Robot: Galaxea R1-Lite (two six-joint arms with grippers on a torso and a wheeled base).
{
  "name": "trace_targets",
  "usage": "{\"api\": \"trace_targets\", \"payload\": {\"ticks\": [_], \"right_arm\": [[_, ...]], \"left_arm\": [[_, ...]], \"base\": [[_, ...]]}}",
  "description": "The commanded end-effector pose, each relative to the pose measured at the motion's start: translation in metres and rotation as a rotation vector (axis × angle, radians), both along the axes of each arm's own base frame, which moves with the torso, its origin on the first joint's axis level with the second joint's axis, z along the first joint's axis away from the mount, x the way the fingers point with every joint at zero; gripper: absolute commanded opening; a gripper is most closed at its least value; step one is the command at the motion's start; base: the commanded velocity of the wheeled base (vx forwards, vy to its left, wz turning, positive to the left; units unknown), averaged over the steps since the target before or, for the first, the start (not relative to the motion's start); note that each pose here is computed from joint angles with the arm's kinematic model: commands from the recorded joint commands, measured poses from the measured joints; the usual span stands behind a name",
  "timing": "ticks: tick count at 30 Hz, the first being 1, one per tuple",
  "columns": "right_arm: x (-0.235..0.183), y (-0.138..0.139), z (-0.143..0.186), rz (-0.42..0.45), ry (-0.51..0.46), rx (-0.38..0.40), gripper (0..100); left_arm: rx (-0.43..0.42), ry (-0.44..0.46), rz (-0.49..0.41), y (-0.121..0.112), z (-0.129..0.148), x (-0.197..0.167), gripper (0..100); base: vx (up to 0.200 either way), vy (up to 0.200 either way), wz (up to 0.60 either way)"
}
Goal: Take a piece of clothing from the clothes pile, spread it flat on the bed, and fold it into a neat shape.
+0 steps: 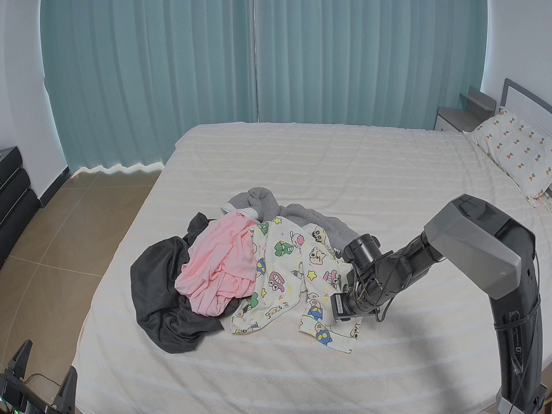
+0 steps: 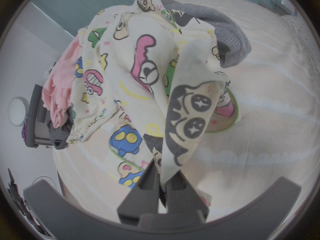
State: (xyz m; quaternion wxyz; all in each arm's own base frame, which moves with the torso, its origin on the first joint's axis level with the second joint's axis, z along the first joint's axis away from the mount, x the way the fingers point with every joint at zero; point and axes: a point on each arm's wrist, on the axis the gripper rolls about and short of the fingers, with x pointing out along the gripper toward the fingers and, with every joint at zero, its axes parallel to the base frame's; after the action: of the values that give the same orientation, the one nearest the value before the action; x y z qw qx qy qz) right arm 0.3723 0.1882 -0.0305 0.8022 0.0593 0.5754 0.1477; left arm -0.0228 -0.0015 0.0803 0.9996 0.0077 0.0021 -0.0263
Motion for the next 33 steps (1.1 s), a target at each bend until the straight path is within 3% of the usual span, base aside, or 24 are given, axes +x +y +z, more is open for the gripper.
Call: {"api": "trace_targets", "payload": {"ticks": [1,2,3,5,6,8,12,16,17,28,30,31,32,33], "right_arm": [[-0.017,-0.007,0.036,0.020,-0.010,0.081,0],[-0.017,-0.007,0.036,0.020,-0.010,0.081,0],[-0.031,-0.014,0.050,0.043,-0.016,0.147,0],[-0.035,-0.016,0.053,0.052,-0.024,0.170,0],[-0.045,-0.020,0.059,0.078,-0.048,0.227,0],[-0.046,-0.021,0.061,0.081,-0.056,0.235,0],[-0.073,-0.032,0.074,0.104,-0.206,0.377,0],[-0.081,-0.036,0.085,0.090,-0.258,0.444,0],[-0.087,-0.038,0.095,0.095,-0.296,0.494,0],[-0.125,-0.047,0.165,0.146,-0.494,0.660,0],[-0.134,-0.049,0.176,0.161,-0.526,0.677,0],[-0.138,-0.051,0.184,0.168,-0.549,0.690,0],[-0.138,-0.051,0.184,0.168,-0.549,0.690,0],[-0.146,-0.050,0.197,0.194,-0.589,0.715,0]], "left_arm": [[0.000,0.011,-0.001,0.000,-0.005,0.001,100],[0.000,0.011,-0.001,0.000,-0.005,0.001,100],[0.000,0.011,0.000,0.000,-0.005,0.001,100],[0.000,0.011,0.000,0.000,-0.005,0.001,100],[0.000,0.011,0.000,0.000,-0.005,0.001,100],[0.000,0.011,0.002,0.000,-0.005,0.001,100],[0.000,0.011,0.000,0.000,-0.005,0.001,100],[0.000,0.011,0.000,0.000,-0.005,0.001,100],[0.001,0.011,0.000,0.000,-0.005,0.001,100],[0.030,0.000,-0.003,0.000,-0.004,0.001,100],[0.022,-0.049,-0.010,0.000,0.009,-0.002,100],[-0.029,-0.167,-0.013,0.000,0.049,-0.011,100],[-0.029,-0.167,-0.013,0.000,0.049,-0.011,100],[-0.149,-0.224,-0.049,-0.001,0.110,-0.014,100]], "base": [[0.000,0.000,0.00],[0.000,0.000,0.00],[0.000,0.000,0.00],[0.000,0.000,0.00],[0.000,0.000,0.00],[0.000,0.000,0.00],[0.000,0.000,0.00],[0.000,0.000,0.00],[0.000,0.000,0.00],[0.000,0.000,0.00],[0.000,0.000,0.00],[0.000,0.000,0.00],[0.000,0.000,0.00],[0.000,0.000,0.00]]}}
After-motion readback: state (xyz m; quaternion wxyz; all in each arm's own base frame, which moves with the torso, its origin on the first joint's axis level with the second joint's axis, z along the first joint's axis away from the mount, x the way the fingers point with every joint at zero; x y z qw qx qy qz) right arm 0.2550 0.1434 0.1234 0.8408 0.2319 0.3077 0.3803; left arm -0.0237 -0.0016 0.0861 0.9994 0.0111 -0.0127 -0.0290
